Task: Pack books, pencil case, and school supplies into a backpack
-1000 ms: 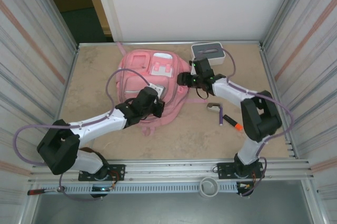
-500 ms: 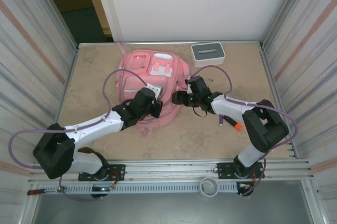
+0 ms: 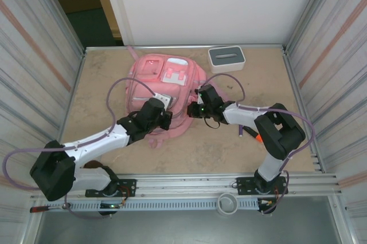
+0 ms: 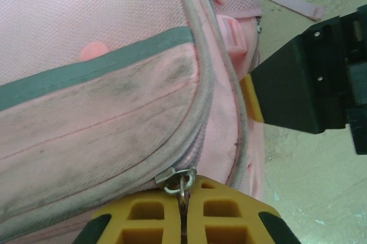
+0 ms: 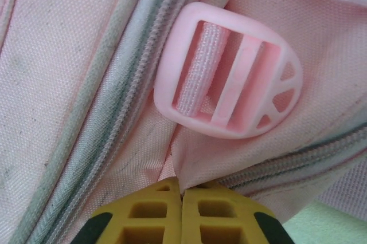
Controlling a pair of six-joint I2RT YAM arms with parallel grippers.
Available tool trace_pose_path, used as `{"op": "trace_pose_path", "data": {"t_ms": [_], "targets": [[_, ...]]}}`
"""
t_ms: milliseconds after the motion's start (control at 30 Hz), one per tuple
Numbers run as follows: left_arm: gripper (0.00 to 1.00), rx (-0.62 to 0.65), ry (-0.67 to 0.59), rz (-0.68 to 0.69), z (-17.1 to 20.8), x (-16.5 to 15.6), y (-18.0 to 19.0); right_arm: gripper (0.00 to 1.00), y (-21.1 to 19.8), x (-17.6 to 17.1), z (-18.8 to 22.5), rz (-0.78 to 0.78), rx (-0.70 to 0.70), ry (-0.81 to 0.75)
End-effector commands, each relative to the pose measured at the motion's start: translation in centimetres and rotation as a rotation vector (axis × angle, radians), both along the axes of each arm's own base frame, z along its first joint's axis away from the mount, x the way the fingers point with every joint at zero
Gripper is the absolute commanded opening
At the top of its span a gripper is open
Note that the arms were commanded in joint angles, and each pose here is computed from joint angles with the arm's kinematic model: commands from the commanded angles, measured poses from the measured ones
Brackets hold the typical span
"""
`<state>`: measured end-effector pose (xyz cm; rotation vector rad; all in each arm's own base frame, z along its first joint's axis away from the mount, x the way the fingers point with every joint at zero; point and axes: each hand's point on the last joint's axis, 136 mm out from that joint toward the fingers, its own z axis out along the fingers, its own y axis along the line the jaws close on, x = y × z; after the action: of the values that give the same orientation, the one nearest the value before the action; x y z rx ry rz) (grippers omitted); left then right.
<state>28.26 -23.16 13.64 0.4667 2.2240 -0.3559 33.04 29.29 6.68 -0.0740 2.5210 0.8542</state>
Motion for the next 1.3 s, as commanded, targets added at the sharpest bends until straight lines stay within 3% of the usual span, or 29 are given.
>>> {"op": "trace_pose_path", "data": {"t_ms": [0, 300, 500, 900, 1100, 1267], "targets": [[0.00, -0.012, -0.065, 0.046, 1.7, 0.5, 1.9, 0.00, -2.3, 1.7, 0.6, -0.062, -0.040, -0.046], [0.00, -0.019, -0.036, 0.216, 0.7, 1.4, 8.2, 0.00, -6.0, 2.8, 1.9, -0.133, -0.063, -0.086], [0.00, -0.038, -0.005, 0.319, 0.4, 1.8, 11.1, 0.00, -6.1, 3.5, 3.2, -0.123, -0.043, -0.111], [0.00, -0.114, -0.044, 0.109, 2.3, -0.7, 4.4, 0.02, -2.4, 8.0, 5.3, -0.029, 0.003, -0.118], [0.00, -0.111, -0.057, -0.004, 3.1, -1.0, -0.7, 0.19, -3.0, 10.6, 7.1, -0.048, -0.003, -0.129], [0.00, -0.107, -0.056, -0.053, 3.3, -0.3, -3.2, 0.45, -5.6, 8.3, 7.6, -0.101, -0.015, -0.130]]}}
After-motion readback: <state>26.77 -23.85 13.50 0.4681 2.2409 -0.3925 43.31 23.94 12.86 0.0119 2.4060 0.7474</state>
